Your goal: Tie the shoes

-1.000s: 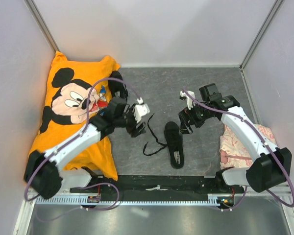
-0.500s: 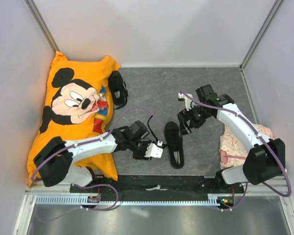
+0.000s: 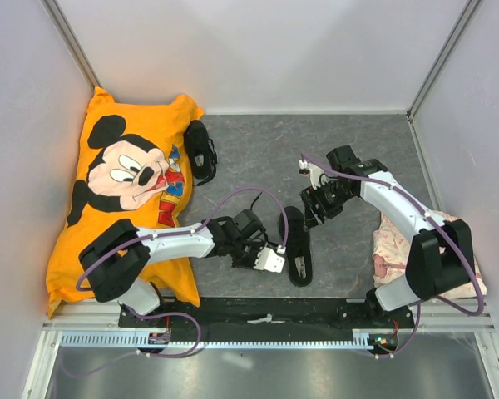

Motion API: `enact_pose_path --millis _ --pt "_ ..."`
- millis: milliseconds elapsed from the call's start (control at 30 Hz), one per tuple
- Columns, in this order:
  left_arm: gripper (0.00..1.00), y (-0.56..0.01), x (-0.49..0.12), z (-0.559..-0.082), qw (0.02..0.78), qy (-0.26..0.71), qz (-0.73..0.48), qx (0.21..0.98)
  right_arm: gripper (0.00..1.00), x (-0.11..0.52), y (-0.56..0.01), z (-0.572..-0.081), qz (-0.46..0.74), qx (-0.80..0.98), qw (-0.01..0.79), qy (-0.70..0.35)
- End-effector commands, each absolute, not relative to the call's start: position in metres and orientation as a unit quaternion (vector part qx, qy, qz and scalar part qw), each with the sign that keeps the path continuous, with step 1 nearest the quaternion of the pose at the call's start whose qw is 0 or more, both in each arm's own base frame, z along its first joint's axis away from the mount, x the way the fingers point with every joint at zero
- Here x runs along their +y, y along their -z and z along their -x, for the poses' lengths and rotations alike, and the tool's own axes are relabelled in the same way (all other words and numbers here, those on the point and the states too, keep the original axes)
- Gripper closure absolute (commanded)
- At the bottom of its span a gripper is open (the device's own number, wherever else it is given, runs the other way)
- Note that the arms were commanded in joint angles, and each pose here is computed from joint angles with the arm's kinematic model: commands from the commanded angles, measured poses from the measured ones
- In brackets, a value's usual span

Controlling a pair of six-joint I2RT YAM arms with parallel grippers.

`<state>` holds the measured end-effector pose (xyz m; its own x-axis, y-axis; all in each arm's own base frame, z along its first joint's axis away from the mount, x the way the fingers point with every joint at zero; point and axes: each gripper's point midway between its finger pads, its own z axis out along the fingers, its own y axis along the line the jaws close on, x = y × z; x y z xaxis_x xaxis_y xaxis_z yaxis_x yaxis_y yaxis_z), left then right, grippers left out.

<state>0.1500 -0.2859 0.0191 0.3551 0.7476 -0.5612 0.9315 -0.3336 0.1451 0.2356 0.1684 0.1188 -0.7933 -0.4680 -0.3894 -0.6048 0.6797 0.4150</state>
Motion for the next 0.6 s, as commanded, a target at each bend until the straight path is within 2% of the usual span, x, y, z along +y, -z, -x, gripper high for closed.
enact_pose_path --millis 0,67,167,200,233,433,567 --pt "0.71 -0.021 -0.297 -0.164 0.245 0.181 -0.801 0.514 0.38 0.177 -0.111 -0.239 0.298 0.9 0.119 -0.295" --pt "0.76 -0.022 -0.298 -0.162 0.242 0.187 -0.801 0.515 0.4 0.181 -0.112 -0.238 0.301 0.895 0.115 -0.308" --pt "0.89 -0.029 -0.302 -0.156 0.242 0.204 -0.797 0.514 0.43 0.186 -0.111 -0.237 0.301 0.891 0.109 -0.321" --pt "0.96 -0.032 -0.304 -0.155 0.245 0.21 -0.794 0.515 0.44 0.188 -0.109 -0.235 0.3 0.889 0.102 -0.33" --pt "0.98 -0.036 -0.306 -0.152 0.247 0.222 -0.788 0.519 0.44 0.189 -0.107 -0.233 0.299 0.889 0.096 -0.334" --pt "0.98 -0.078 -0.33 -0.145 0.288 0.28 -0.745 0.533 0.5 0.193 -0.094 -0.225 0.292 0.884 0.069 -0.359" --pt "0.98 -0.097 -0.339 -0.146 0.31 0.299 -0.726 0.537 0.5 0.196 -0.09 -0.225 0.289 0.882 0.062 -0.366"
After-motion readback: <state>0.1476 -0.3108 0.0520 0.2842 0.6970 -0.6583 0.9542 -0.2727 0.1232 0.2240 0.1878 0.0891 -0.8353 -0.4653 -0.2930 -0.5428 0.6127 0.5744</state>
